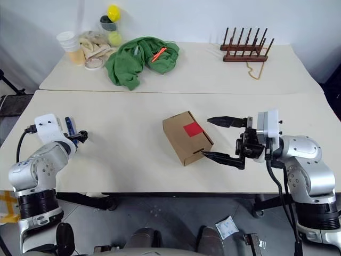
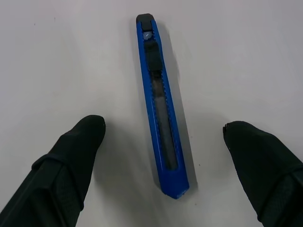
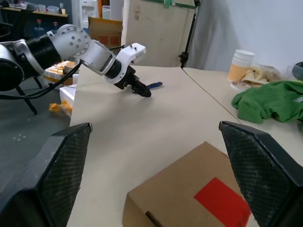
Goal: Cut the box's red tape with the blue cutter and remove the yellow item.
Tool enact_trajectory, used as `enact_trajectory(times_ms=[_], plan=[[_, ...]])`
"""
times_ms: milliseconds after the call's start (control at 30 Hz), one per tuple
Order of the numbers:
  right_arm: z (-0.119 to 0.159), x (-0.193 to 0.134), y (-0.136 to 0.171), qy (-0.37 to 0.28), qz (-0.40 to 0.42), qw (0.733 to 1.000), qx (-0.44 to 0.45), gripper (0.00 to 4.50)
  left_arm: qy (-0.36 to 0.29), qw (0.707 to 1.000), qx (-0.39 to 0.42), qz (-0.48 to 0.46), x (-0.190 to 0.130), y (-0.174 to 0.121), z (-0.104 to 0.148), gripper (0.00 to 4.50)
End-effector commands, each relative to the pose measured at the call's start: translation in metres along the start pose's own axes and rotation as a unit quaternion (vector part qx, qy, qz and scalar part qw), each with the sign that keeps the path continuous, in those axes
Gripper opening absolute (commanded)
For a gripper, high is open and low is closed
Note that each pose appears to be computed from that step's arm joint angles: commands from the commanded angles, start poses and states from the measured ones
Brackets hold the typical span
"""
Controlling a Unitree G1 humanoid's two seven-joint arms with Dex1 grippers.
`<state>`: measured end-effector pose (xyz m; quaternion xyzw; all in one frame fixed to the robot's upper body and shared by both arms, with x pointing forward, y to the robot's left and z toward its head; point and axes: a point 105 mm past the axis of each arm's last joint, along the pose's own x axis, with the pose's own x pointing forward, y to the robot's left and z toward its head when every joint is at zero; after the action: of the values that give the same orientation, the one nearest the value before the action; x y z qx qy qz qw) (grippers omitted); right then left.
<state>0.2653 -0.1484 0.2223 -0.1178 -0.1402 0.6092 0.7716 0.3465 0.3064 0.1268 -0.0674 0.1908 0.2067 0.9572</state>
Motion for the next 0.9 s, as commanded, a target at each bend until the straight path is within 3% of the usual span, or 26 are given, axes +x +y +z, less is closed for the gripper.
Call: enact_trajectory(times_ms=[33,167,533,733,833,900], plan=[[0.012,0.000,0.002,-0.015,-0.004,1.000,-0.019,4.50,0.039,0.999,-0.001,0.012,0.005,0.001,-0.018,4.46],[0.013,0.000,0.002,-0.016,-0.011,1.000,-0.023,4.50,0.052,0.999,-0.010,0.011,0.007,-0.003,-0.021,3.64],[0.013,-0.002,-0.003,-0.016,-0.030,0.999,-0.037,4.50,0.072,0.997,-0.008,0.006,0.003,-0.008,-0.044,0.47],[0.010,-0.005,-0.005,-0.008,-0.036,0.998,-0.041,4.50,0.026,0.998,-0.042,-0.040,-0.002,-0.003,-0.033,0.44],[0.009,-0.009,-0.005,0.001,-0.041,0.998,-0.040,4.50,-0.035,0.992,-0.043,-0.114,-0.013,-0.002,-0.007,0.44],[0.007,-0.013,-0.004,0.011,-0.044,0.998,-0.040,4.50,-0.064,0.975,-0.010,-0.213,-0.029,-0.006,0.009,0.44]])
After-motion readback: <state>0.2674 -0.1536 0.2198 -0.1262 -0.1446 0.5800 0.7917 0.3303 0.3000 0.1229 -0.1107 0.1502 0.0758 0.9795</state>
